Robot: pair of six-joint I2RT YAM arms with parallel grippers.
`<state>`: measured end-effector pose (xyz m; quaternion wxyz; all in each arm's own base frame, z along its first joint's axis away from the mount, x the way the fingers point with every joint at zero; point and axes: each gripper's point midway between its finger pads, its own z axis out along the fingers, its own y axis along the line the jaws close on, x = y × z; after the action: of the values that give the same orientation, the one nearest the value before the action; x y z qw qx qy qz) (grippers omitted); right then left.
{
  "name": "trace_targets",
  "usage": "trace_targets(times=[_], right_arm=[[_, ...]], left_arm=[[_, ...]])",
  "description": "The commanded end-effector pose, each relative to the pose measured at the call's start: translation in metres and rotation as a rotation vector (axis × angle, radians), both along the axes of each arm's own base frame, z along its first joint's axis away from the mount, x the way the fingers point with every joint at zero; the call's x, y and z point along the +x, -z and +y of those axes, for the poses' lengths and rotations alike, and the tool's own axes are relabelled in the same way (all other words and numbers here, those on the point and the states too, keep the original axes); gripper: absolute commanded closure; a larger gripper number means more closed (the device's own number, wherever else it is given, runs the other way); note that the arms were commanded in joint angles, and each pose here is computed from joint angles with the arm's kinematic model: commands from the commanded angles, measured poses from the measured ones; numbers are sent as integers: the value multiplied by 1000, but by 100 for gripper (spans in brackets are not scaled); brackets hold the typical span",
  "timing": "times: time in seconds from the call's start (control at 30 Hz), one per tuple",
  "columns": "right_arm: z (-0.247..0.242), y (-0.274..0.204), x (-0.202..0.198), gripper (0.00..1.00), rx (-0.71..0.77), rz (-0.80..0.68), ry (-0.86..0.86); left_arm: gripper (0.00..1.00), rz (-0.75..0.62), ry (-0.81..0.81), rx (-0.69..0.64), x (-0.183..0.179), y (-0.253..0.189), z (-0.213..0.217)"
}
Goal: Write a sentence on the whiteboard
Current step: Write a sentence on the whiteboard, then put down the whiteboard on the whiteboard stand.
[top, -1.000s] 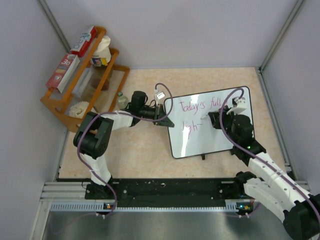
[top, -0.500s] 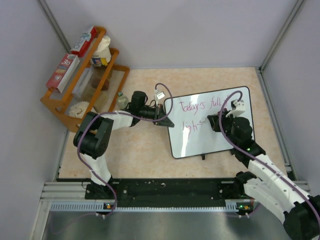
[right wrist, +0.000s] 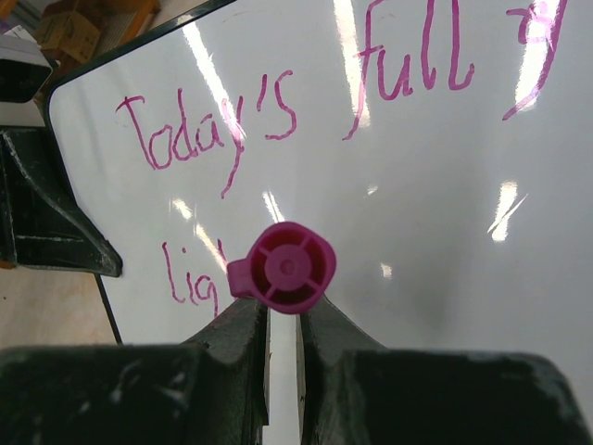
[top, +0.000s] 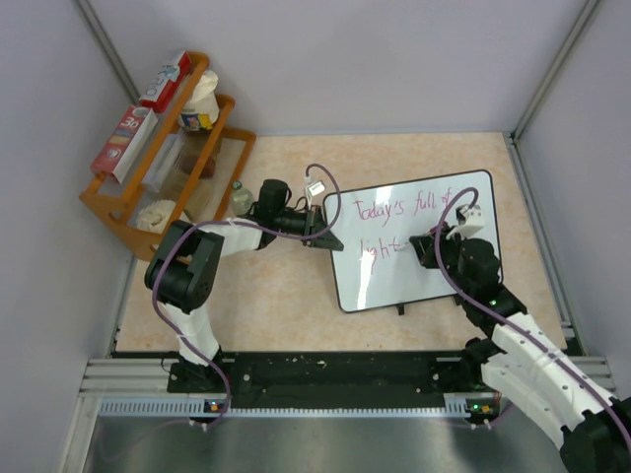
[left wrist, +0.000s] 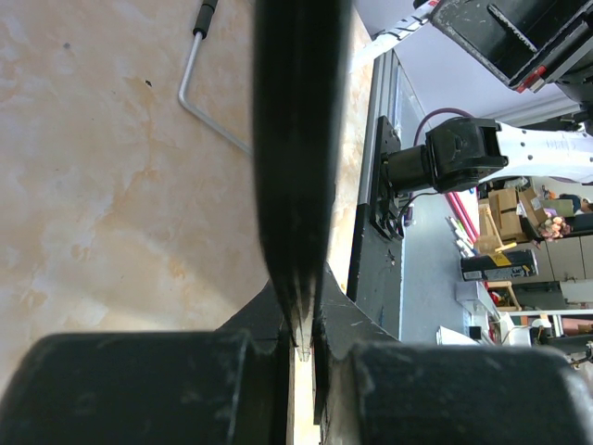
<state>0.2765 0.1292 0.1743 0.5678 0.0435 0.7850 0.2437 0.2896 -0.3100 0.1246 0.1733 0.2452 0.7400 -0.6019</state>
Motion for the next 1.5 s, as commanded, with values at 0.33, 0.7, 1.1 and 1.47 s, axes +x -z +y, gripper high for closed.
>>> trace_targets(times=[0.33,0.7,1.1,1.47], right_arm=[[-10,16,-10,100,-57,38,21],[-18,-1,-3,100,-45,3,79],[-13,-33,-13,100,58,-89,56],[-4,-45,-39,100,155,-74,-18]], left_arm=[[100,5,-11,42,0,15,4],[100,1,-13,40,1,14,4],[95,-13,-26,51,2,12,6],[39,-115,-89,83,2,0,16]])
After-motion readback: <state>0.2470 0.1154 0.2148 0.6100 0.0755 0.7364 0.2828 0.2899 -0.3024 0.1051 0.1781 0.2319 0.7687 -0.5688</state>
